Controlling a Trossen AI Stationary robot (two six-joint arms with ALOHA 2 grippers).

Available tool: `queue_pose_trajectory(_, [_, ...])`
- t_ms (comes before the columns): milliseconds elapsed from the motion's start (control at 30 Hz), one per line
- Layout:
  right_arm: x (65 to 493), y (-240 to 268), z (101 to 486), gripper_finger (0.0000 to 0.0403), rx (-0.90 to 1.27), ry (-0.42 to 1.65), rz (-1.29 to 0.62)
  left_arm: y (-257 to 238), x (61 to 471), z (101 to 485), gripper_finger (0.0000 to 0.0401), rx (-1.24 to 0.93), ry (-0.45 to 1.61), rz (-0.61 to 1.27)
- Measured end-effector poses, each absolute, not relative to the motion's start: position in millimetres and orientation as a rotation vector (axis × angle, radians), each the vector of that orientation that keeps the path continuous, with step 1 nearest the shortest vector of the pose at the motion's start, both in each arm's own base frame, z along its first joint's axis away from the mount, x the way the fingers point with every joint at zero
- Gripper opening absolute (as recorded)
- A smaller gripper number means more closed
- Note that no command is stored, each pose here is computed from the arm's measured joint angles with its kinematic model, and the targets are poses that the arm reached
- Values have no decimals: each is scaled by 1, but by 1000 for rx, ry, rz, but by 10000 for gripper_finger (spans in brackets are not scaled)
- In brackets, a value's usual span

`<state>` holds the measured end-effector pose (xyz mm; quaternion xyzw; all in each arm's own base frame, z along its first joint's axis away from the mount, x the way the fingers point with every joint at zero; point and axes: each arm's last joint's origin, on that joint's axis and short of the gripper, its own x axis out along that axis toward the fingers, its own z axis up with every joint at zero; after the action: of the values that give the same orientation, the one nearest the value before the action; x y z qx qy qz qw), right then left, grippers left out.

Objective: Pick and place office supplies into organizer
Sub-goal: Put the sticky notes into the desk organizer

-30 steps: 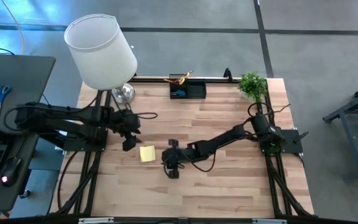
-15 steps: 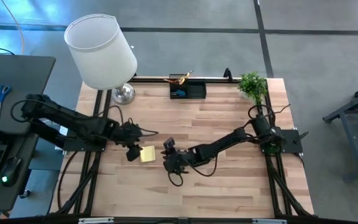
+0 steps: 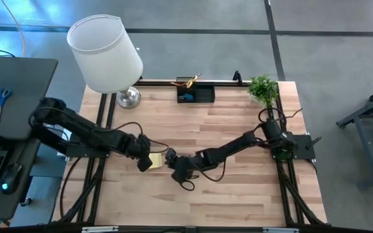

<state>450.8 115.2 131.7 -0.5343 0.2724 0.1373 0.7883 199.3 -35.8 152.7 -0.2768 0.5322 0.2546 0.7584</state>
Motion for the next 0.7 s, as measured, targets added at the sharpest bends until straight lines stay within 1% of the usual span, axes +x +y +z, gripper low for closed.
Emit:
queue_pose_trajectory(167, [451,106,129,114,-1169,622,310,-38,207,141,232,-624,1179,572])
queue_pose_trajectory(400, [451,102,128,114,-1182,645,322,-42,223,134,232,-660,1126,470])
queue_pose_trajectory(533, [451,101,125,114,-1202,645,344,-43,225,132,232,-660,1124,468])
queue_pose_trajectory(700, [451,110,108,114,-1345,652,428,-43,227,131,232,-653,1110,472])
